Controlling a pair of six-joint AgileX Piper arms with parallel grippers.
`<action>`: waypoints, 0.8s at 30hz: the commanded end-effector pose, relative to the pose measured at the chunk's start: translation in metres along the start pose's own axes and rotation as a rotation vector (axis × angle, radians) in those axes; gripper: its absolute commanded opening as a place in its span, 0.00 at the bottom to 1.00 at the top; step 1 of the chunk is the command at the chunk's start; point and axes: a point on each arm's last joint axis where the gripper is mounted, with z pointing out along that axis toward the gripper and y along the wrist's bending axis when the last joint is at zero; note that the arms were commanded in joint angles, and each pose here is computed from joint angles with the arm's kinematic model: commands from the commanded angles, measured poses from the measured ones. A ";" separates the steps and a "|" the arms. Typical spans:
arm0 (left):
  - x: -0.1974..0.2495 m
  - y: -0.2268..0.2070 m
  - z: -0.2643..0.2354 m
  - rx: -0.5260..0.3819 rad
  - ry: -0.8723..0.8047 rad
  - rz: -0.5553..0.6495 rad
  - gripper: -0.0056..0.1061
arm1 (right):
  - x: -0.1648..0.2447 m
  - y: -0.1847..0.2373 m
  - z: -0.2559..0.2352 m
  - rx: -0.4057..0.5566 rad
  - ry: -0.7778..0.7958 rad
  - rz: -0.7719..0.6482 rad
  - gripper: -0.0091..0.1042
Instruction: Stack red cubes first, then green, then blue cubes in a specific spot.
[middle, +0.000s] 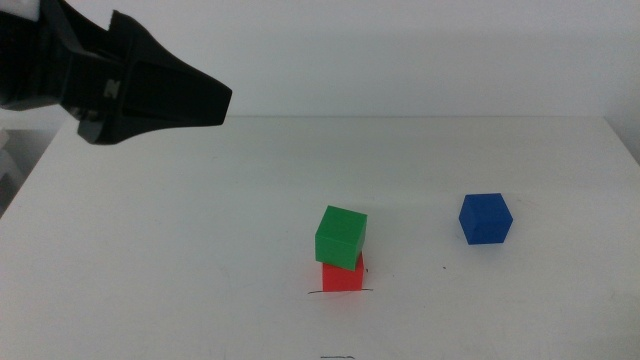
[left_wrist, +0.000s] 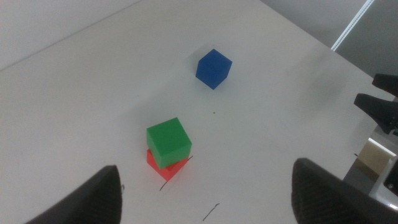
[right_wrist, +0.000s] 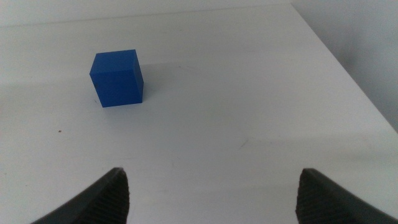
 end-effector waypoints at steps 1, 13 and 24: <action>-0.010 -0.007 -0.010 0.005 -0.093 -0.002 0.89 | -0.010 0.001 -0.003 -0.007 -0.071 0.001 0.73; -0.010 -0.006 -0.010 0.005 -0.092 -0.002 0.89 | -0.119 0.012 -0.007 -0.013 -0.008 0.048 0.73; -0.010 -0.006 -0.010 0.005 -0.092 -0.001 0.89 | -0.185 0.024 0.041 0.025 0.404 0.045 0.73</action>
